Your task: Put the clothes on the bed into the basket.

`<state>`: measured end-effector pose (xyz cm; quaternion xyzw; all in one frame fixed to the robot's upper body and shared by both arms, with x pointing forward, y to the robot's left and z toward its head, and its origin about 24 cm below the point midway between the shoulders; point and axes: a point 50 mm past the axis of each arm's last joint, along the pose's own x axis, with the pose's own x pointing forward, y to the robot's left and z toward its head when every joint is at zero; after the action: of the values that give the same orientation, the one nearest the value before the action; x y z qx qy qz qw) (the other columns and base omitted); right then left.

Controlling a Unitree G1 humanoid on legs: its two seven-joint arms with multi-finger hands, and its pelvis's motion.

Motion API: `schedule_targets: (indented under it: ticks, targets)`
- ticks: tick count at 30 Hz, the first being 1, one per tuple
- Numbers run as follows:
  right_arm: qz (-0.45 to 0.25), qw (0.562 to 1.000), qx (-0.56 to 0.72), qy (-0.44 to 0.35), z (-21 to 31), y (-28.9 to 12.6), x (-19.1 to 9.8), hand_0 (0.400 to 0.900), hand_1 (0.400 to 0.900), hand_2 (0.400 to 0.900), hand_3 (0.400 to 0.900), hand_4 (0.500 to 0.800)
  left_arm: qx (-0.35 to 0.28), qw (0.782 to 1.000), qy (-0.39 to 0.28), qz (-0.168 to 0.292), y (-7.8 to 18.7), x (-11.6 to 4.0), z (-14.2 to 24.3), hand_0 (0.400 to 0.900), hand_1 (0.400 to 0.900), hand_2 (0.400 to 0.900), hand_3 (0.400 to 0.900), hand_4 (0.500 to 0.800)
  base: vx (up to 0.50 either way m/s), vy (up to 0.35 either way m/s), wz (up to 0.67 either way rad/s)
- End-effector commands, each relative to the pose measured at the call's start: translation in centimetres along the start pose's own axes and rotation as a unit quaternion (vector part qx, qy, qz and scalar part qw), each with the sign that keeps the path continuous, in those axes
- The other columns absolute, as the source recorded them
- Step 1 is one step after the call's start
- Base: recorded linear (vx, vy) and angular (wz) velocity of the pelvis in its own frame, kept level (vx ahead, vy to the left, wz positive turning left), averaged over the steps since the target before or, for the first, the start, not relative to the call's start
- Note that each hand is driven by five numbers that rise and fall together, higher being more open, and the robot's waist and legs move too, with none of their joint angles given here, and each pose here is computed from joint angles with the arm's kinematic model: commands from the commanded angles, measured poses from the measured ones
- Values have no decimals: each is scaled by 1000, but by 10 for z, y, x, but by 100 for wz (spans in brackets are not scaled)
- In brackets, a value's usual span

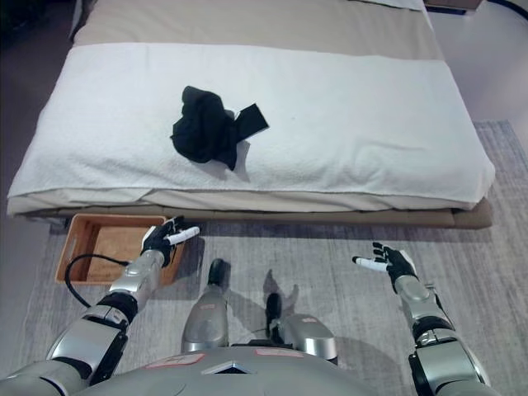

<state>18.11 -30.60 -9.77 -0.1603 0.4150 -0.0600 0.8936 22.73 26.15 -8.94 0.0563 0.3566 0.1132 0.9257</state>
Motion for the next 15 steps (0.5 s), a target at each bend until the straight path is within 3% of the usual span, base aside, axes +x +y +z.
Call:
schedule_targets:
  ticks: [1, 7, 15]
  targets:
    - [-28, 998, -27, -52, 21, -22, -1, 900, 900, 900, 900, 800, -17, 994, -103, 18, 17, 0, 45, 900, 900, 900, 900, 800, 331, 251, -39]
    - [-11, 999, -29, -44, 22, -12, 2, 900, 900, 900, 900, 800, -5, 993, -115, 20, 22, -2, 48, 900, 900, 900, 900, 800, 304, 248, -25]
    - [4, 998, -38, -49, 27, -6, 4, 900, 900, 900, 900, 800, 23, 990, -140, 3, 17, -4, 60, 900, 900, 900, 900, 800, 201, 145, -3]
